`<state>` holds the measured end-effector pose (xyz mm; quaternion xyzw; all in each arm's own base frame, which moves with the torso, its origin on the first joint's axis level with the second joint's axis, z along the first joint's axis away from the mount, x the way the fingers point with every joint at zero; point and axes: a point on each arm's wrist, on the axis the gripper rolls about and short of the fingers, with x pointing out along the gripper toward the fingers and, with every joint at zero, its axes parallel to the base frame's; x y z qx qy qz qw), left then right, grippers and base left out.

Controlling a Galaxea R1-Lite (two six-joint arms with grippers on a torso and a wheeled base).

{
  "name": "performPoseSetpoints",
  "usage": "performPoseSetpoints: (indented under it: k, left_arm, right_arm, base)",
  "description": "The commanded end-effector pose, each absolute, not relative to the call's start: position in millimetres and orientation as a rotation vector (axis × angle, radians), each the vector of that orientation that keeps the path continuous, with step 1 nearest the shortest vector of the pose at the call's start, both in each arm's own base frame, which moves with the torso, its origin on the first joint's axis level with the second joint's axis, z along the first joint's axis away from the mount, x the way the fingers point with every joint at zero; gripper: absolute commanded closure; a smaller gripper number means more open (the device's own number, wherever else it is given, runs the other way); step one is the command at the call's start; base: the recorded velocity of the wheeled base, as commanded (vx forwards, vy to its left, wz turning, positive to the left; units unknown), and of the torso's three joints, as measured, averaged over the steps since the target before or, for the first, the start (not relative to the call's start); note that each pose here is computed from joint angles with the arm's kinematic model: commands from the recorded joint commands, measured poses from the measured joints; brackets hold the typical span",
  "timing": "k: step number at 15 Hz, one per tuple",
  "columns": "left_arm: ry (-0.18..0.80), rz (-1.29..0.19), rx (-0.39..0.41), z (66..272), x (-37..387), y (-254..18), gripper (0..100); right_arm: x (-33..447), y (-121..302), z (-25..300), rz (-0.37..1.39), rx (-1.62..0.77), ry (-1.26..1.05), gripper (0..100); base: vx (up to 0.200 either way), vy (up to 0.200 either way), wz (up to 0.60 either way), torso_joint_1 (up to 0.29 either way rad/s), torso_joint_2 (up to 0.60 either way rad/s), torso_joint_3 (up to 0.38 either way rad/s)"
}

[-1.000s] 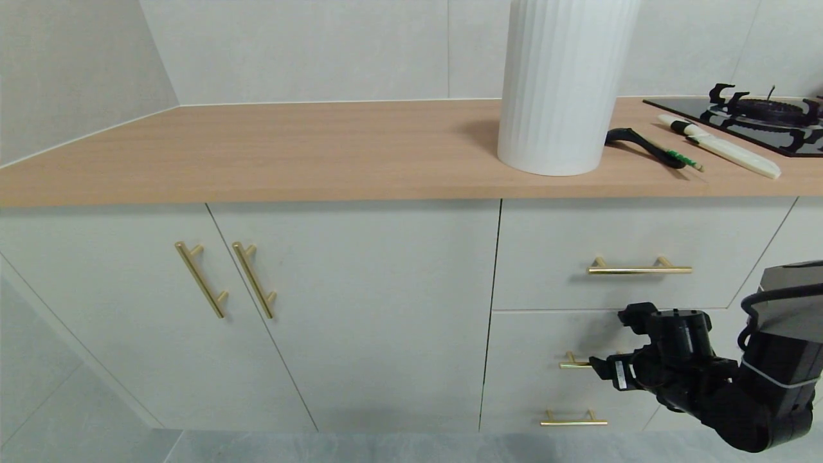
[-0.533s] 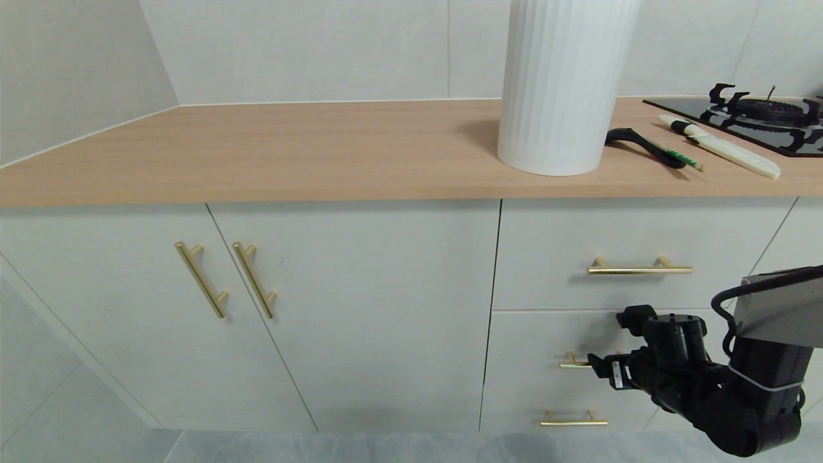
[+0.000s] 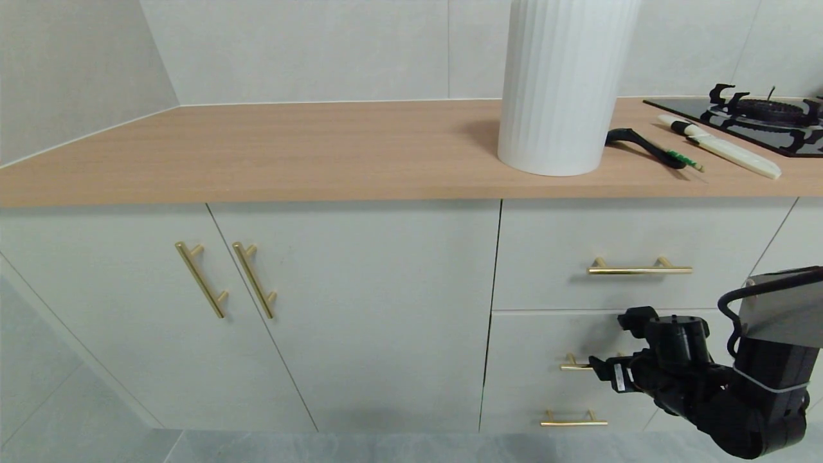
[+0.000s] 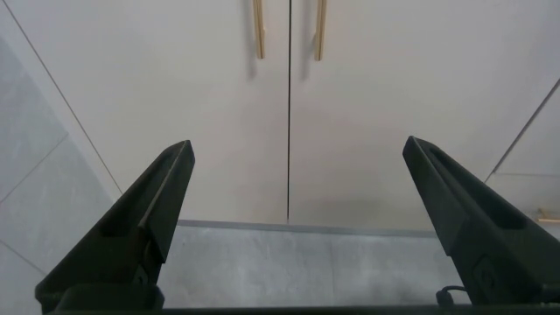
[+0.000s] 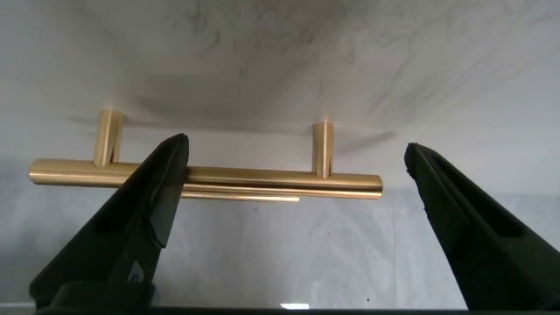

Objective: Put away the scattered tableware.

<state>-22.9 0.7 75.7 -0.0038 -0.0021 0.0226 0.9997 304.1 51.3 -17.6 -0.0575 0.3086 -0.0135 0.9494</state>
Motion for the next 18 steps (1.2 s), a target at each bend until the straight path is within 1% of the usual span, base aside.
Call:
performPoseSetpoints:
  k: [1,2,3,4,6,8,10,11,12,14,15,16,18]
  left_arm:
    - [-0.003,0.046,-0.008,76,-23,1,0]
    - [-0.003,0.046,-0.008,76,-23,1,0]
    - [-0.003,0.046,-0.008,76,-23,1,0]
    - [-0.003,0.046,-0.008,76,-23,1,0]
    - [-0.003,0.046,-0.008,76,-23,1,0]
    - [-0.003,0.046,-0.008,76,-23,1,0]
    - [-0.002,0.046,-0.008,76,-23,1,0]
    - [-0.003,0.046,-0.008,76,-23,1,0]
    - [-0.003,0.046,-0.008,76,-23,1,0]
    - [-0.003,0.046,-0.008,76,-23,1,0]
    - [-0.003,0.046,-0.008,76,-23,1,0]
    - [-0.003,0.046,-0.008,76,-23,1,0]
    - [-0.003,0.046,-0.008,76,-23,1,0]
  right_arm:
    - [297,50,-5,-0.018,-0.121,0.655,0]
    - [292,50,2,-0.005,-0.123,0.692,0]
    - [291,50,3,-0.001,-0.123,0.698,0]
    - [284,49,17,0.03,-0.116,0.728,0]
    - [269,48,60,0.04,-0.105,0.644,0]
    - [243,50,114,0.067,-0.102,0.595,0]
    - [221,51,153,0.096,-0.092,0.552,0]
    - [214,52,164,0.105,-0.076,0.519,0]
    - [213,54,167,0.112,-0.059,0.503,0]
    - [220,56,164,0.109,-0.042,0.504,0]
    - [234,60,150,0.098,-0.029,0.526,0]
    - [239,62,145,0.097,-0.029,0.526,0]
    - [263,67,125,0.087,-0.035,0.529,0]
  base:
    - [0.0,0.0,0.0,0.0,0.0,0.0]
    - [0.0,0.0,0.0,0.0,0.0,0.0]
    - [0.0,0.0,0.0,0.0,0.0,0.0]
    - [0.0,0.0,0.0,0.0,0.0,0.0]
    - [0.0,0.0,0.0,0.0,0.0,0.0]
    - [0.0,0.0,0.0,0.0,0.0,0.0]
    - [0.0,0.0,0.0,0.0,0.0,0.0]
    - [0.0,0.0,0.0,0.0,0.0,0.0]
    - [0.0,0.0,0.0,0.0,0.0,0.0]
    - [0.0,0.0,0.0,0.0,0.0,0.0]
    - [0.0,0.0,0.0,0.0,0.0,0.0]
    - [0.0,0.0,0.0,0.0,0.0,0.0]
    - [0.0,0.0,0.0,0.0,0.0,0.0]
